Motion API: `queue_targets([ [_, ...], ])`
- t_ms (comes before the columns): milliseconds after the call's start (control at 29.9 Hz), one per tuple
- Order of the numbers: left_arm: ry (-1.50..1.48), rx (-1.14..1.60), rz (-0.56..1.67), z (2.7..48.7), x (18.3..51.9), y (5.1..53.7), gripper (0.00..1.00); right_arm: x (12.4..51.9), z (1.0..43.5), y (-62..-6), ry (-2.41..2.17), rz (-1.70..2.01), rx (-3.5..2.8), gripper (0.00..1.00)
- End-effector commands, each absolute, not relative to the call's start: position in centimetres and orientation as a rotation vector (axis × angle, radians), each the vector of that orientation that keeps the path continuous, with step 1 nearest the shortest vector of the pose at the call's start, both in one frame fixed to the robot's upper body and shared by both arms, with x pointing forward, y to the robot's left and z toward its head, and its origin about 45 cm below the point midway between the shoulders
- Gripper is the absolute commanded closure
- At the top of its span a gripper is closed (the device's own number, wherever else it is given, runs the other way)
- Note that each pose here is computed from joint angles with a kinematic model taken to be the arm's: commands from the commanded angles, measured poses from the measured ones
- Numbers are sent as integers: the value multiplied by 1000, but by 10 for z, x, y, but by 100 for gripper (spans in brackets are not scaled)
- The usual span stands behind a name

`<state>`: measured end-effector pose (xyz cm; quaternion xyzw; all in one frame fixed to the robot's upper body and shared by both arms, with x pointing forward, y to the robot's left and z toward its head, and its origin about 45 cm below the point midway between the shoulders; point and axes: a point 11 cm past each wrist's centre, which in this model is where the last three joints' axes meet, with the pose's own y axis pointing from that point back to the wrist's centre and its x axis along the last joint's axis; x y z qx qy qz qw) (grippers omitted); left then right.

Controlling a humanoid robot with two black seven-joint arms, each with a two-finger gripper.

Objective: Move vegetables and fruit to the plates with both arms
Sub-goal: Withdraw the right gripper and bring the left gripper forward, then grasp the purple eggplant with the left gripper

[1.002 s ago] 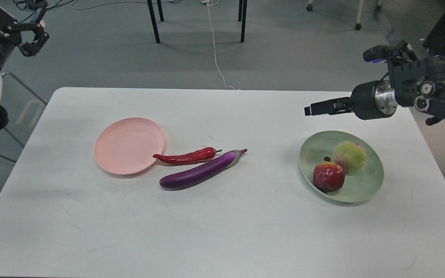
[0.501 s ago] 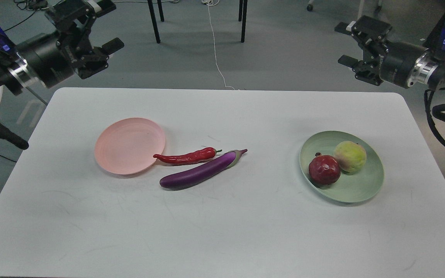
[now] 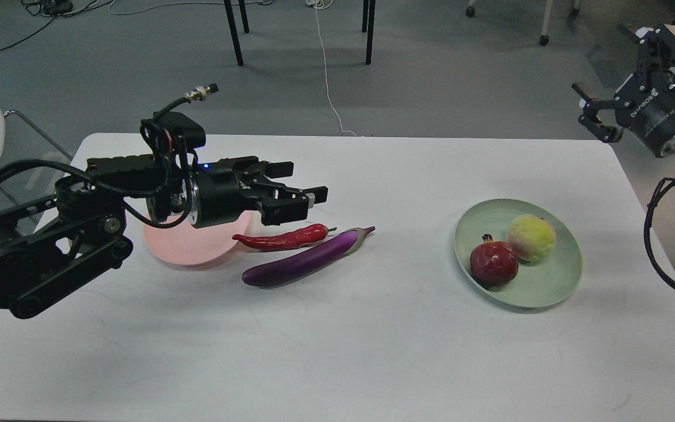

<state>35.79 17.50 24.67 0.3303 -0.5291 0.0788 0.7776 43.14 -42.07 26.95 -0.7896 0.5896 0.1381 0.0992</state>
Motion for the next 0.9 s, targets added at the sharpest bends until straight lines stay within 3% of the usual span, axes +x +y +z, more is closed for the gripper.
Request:
queue_targets([
  [0, -1260, 751, 43, 223, 346, 154, 11, 417, 251, -432, 1770, 456, -2252, 2],
  [134, -1309, 817, -98, 185, 336, 141, 11, 416, 253, -437, 1766, 453, -2211, 2],
  [501, -1243, 902, -101, 131, 344, 153, 11, 416, 257, -440, 1766, 432, -2189, 2],
  [735, -1228, 913, -109, 125, 346, 153, 35, 416, 259, -441, 1766, 427, -2187, 2],
  [868, -1219, 928, -112, 120, 346, 155, 42, 417, 260, -440, 1761, 425, -2183, 2],
])
